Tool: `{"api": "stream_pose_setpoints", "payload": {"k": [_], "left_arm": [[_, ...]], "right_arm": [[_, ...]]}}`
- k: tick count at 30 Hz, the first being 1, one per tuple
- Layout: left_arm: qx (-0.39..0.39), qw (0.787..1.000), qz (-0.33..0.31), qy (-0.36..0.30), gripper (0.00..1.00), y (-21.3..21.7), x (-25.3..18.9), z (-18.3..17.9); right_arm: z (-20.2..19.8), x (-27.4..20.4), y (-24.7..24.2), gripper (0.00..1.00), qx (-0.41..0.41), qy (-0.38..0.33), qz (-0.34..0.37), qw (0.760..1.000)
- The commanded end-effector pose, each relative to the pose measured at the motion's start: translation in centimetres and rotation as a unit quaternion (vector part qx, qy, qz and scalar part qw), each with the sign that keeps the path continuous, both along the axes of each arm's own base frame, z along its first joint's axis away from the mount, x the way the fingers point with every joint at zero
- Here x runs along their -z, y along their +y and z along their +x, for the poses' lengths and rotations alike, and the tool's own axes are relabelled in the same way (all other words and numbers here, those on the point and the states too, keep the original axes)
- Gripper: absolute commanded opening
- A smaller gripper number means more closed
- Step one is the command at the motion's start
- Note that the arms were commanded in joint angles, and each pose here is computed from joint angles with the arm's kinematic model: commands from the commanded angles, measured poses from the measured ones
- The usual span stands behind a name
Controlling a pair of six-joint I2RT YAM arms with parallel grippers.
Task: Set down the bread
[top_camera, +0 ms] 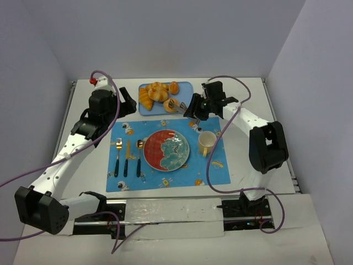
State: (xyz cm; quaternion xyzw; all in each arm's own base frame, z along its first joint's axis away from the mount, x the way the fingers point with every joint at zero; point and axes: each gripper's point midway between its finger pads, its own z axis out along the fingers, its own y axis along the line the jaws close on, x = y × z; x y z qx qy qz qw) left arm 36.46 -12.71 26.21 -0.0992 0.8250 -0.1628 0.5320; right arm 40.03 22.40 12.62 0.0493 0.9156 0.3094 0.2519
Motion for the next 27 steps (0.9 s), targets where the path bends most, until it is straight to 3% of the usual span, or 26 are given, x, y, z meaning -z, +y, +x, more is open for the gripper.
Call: {"api": "stream_pose_setpoints", "payload": {"k": [1,9,18,27], "left_arm": [[-0.002,1.0,-0.002,-0.025,0.89,0.1,-2.2,0.6],[-0.003,1.0,-0.001,-0.024,0.89,0.2,-2.1,0.6],[-0.003,1.0,-0.002,-0.024,0.89,0.2,-2.1,0.6],[-0.003,1.0,0.0,-0.021,0.89,0.2,-1.9,0.7]], "right_arm": [[0.8,-0.4,0.5,0.55,-0.001,-0.013,0.025,1.0],[1.0,-0.4,0.6,0.52,0.0,-0.011,0.044,0.999],[0.6,-1.4,0.2,0.25,0.003,-0.02,0.047,0.999],[0.0,-4.0,-1.3,0.2,0.018,-0.049,0.039,0.998]]}}
